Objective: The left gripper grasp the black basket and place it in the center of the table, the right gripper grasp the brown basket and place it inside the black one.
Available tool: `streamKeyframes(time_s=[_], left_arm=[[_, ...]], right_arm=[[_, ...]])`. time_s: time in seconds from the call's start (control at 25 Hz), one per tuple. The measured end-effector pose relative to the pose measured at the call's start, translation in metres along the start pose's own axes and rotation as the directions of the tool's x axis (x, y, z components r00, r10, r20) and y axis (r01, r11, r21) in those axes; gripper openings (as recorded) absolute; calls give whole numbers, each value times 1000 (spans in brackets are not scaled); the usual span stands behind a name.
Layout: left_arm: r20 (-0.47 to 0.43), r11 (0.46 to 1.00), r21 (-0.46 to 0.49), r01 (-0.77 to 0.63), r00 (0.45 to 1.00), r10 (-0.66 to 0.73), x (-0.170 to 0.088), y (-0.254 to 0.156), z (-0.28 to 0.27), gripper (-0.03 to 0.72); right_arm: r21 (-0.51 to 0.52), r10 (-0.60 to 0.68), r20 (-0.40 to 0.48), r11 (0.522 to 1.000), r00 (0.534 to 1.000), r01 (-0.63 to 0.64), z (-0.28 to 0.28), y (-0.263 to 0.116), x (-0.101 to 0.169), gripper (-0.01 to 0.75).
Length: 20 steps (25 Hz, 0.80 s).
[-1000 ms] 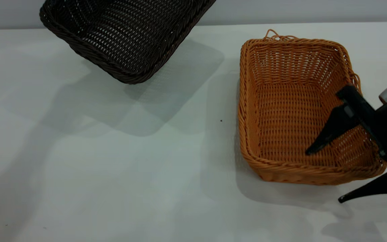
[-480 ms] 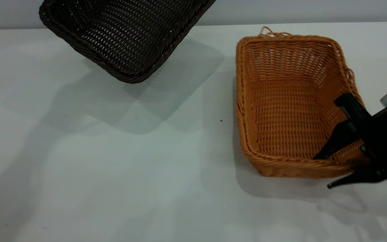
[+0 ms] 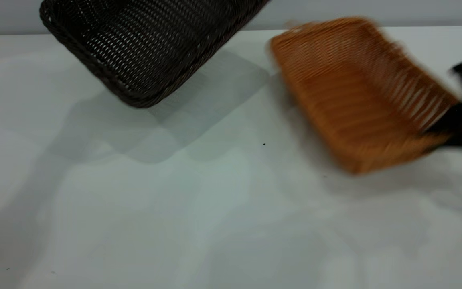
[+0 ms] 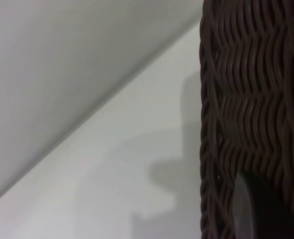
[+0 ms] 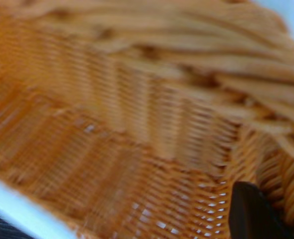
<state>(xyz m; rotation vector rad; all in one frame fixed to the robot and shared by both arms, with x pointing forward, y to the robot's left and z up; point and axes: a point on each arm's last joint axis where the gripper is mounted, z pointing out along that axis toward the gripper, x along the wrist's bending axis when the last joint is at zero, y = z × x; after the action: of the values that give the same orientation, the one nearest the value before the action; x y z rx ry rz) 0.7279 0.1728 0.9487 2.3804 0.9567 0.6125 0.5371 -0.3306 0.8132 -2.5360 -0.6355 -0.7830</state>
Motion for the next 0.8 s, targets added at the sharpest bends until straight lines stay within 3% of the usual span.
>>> streamKeyframes(time_s=[0.16,0.28,0.4,0.6,0.8], left_arm=[[120,993,48,-111,987,104,-29,5,2,78],[240,954,63,-292,933,269,-60,10,3,78],[341,896,51,-442,851,400,-89,9,11,78],[417,827,27,-562,758,502,-127,-1,41,78],[424,803,8,-596,729,537,-144,-7,58,82]], right_arm=[[-43,-16,-181,999,983,9,-26,41,16,70],[-73,-56,-247,997,967,39,-43,62,24,70],[-93,-127,-253,990,959,106,-54,77,32,70],[-39,-222,-255,975,941,219,-61,81,48,70],[-16,-247,-270,968,931,252,-64,82,54,70]])
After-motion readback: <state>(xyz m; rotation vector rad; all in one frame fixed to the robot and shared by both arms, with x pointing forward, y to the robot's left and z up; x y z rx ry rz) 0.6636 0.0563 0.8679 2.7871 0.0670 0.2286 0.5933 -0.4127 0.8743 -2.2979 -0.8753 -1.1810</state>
